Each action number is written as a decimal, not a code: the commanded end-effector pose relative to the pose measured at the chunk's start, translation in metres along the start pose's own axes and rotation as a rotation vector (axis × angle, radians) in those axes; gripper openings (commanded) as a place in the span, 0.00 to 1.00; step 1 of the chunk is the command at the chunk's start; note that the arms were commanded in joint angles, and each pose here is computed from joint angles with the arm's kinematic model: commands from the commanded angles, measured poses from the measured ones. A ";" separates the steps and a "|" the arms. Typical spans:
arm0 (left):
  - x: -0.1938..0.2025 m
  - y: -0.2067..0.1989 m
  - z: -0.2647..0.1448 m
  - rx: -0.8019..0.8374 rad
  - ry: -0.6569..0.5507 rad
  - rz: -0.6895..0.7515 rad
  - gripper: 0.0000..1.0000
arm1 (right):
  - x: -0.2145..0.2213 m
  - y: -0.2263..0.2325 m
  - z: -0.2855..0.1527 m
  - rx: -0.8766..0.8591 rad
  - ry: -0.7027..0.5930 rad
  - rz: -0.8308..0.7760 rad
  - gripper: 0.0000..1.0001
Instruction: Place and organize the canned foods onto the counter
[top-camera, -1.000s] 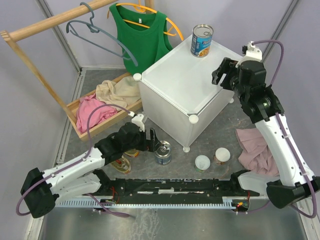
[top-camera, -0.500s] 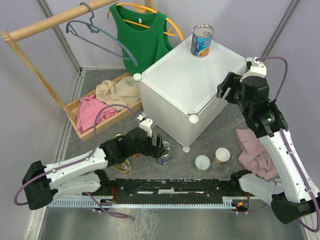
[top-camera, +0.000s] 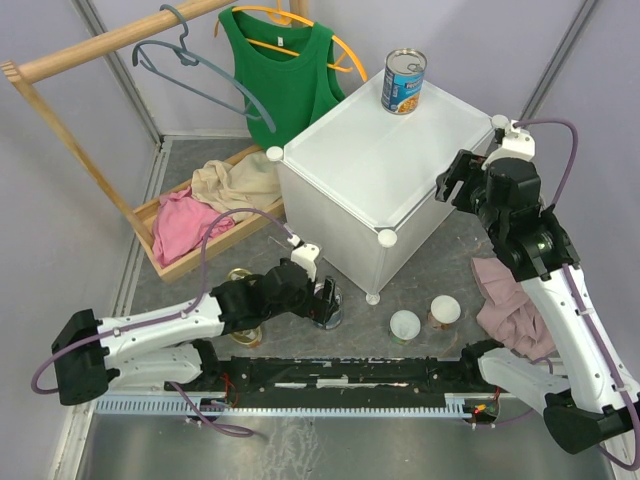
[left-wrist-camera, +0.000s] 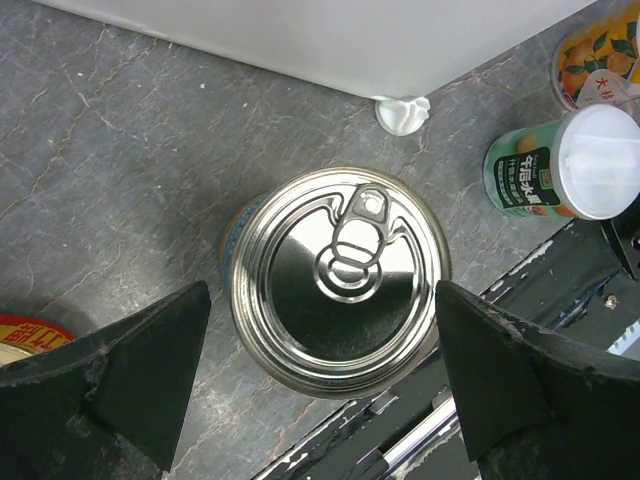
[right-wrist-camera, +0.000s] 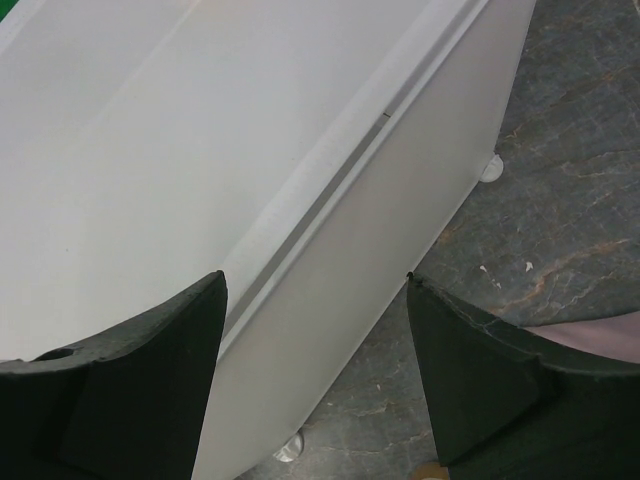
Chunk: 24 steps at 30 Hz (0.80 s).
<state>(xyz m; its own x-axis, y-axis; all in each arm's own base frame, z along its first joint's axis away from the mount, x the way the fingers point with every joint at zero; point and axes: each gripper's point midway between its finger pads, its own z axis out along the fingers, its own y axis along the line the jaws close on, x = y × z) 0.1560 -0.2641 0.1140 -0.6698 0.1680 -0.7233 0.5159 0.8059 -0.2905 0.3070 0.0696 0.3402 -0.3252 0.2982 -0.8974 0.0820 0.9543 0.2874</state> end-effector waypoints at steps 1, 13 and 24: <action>-0.027 -0.013 -0.003 0.011 -0.069 0.042 0.99 | -0.006 0.001 -0.003 -0.007 -0.029 0.011 0.81; -0.025 -0.024 -0.002 0.043 -0.053 0.073 0.99 | 0.001 -0.001 -0.001 -0.002 -0.015 0.007 0.81; -0.019 -0.030 0.001 0.055 -0.029 0.093 0.99 | 0.008 -0.004 -0.002 0.001 -0.006 0.006 0.81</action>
<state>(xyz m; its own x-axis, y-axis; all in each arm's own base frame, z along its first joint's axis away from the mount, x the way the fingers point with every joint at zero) 0.1524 -0.2768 0.1167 -0.6377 0.2306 -0.7349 0.5666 0.7868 -0.2448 0.3043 0.0687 0.3232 -0.3556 0.2881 -0.8891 0.0913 0.9575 0.2737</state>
